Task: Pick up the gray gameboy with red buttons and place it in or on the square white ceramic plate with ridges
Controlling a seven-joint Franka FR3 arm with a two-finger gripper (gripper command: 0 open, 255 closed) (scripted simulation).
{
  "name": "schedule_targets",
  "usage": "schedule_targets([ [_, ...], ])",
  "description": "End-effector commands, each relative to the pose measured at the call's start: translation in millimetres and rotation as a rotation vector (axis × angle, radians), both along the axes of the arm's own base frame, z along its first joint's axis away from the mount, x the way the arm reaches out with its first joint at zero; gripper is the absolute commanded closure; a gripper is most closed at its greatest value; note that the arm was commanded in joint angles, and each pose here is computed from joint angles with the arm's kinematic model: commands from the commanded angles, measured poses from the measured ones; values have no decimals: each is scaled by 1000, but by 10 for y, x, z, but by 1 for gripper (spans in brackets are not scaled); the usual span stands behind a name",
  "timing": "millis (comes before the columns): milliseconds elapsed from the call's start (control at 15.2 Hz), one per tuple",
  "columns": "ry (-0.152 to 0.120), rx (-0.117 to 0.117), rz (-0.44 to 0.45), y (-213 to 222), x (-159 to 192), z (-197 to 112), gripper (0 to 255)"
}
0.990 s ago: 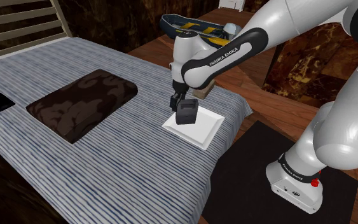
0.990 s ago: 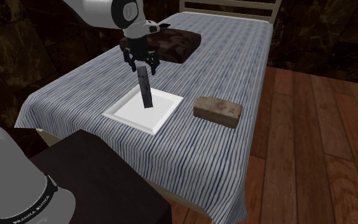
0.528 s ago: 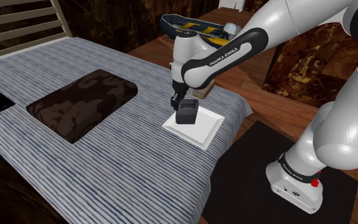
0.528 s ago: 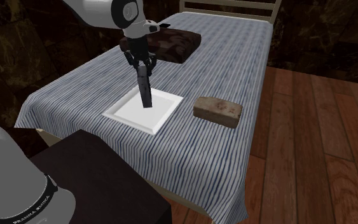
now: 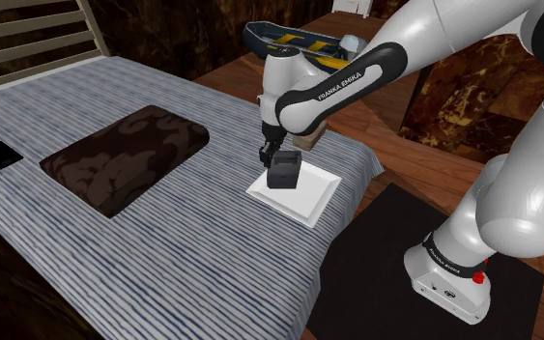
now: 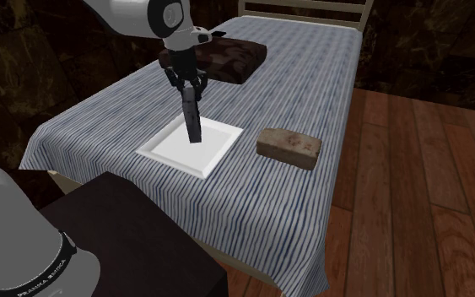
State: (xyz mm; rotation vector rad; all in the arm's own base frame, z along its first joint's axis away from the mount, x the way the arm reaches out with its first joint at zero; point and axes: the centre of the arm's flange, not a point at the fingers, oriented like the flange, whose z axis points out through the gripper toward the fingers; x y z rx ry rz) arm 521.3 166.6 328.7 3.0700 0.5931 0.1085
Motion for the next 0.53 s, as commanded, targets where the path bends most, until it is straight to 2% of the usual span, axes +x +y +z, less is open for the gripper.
schedule_targets([
  [0,3,-1,-1,-8,-6,42,255],
  [462,3,-1,-1,-8,-6,412,255],
])
